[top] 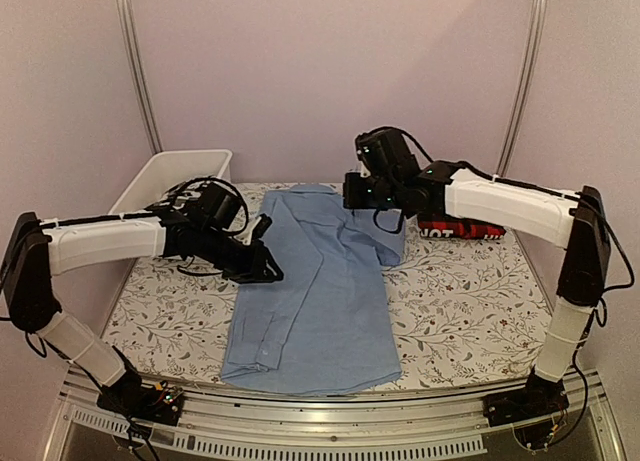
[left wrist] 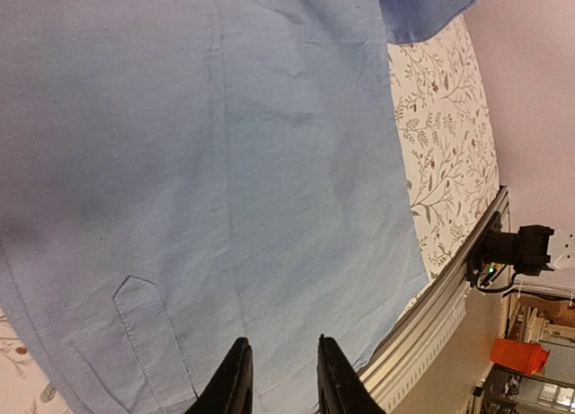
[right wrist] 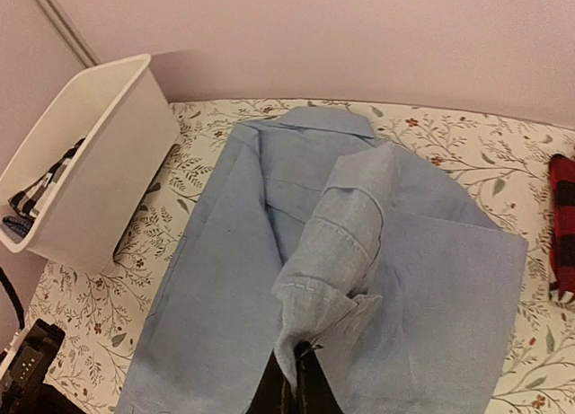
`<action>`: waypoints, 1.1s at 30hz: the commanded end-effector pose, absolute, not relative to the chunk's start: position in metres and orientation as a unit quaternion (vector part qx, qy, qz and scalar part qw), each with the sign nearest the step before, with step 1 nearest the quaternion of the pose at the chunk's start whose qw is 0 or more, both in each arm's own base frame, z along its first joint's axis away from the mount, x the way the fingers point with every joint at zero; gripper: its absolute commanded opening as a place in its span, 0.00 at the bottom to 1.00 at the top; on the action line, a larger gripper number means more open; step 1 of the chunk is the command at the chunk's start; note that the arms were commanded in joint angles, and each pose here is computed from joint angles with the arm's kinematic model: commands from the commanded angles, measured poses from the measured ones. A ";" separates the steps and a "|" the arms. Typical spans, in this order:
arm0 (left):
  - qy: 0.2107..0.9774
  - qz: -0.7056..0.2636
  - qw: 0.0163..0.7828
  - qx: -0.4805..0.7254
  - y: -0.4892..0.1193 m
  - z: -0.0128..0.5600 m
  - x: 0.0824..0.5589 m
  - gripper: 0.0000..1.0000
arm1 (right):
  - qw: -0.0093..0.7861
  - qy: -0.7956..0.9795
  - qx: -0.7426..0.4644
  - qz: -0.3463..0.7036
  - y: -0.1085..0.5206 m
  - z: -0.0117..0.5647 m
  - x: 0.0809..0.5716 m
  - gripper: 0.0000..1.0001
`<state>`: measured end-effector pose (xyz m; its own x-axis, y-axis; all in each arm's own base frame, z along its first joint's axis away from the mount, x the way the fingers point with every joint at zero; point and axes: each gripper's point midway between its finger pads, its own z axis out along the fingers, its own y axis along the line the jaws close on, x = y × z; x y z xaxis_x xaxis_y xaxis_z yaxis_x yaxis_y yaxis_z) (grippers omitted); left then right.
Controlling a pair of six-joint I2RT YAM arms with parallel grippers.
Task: Fold and stack the long sleeve shirts
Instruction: Place the sleeve of the 1/3-folded shirt, then adjust the sleeve at the center of the board.
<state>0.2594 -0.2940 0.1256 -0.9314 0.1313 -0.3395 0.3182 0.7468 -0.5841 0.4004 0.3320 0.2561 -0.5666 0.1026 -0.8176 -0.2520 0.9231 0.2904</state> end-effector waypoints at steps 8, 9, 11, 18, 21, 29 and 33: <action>0.928 -0.337 0.155 0.033 -0.247 0.112 0.273 0.29 | 0.333 0.882 -0.252 0.218 0.499 0.128 0.346 0.45; 0.928 -0.337 0.154 0.032 -0.247 0.110 0.273 0.29 | 0.335 0.880 -0.251 0.223 0.498 0.129 0.345 0.50; 0.928 -0.338 0.153 0.029 -0.247 0.109 0.273 0.30 | 0.339 0.877 -0.247 0.232 0.494 0.138 0.345 0.59; 0.928 -0.337 0.159 0.020 -0.247 0.104 0.278 0.33 | 0.275 0.893 -0.200 0.293 0.472 0.114 0.349 0.58; 0.927 -0.338 0.161 0.021 -0.247 0.105 0.278 0.33 | 0.247 0.899 -0.177 0.316 0.469 0.099 0.354 0.54; 0.928 -0.334 0.161 0.019 -0.243 0.103 0.276 0.33 | 0.195 0.914 -0.139 0.328 0.468 0.058 0.351 0.47; 0.928 -0.335 0.161 0.019 -0.242 0.104 0.276 0.33 | 0.175 0.914 -0.129 0.342 0.472 0.047 0.347 0.46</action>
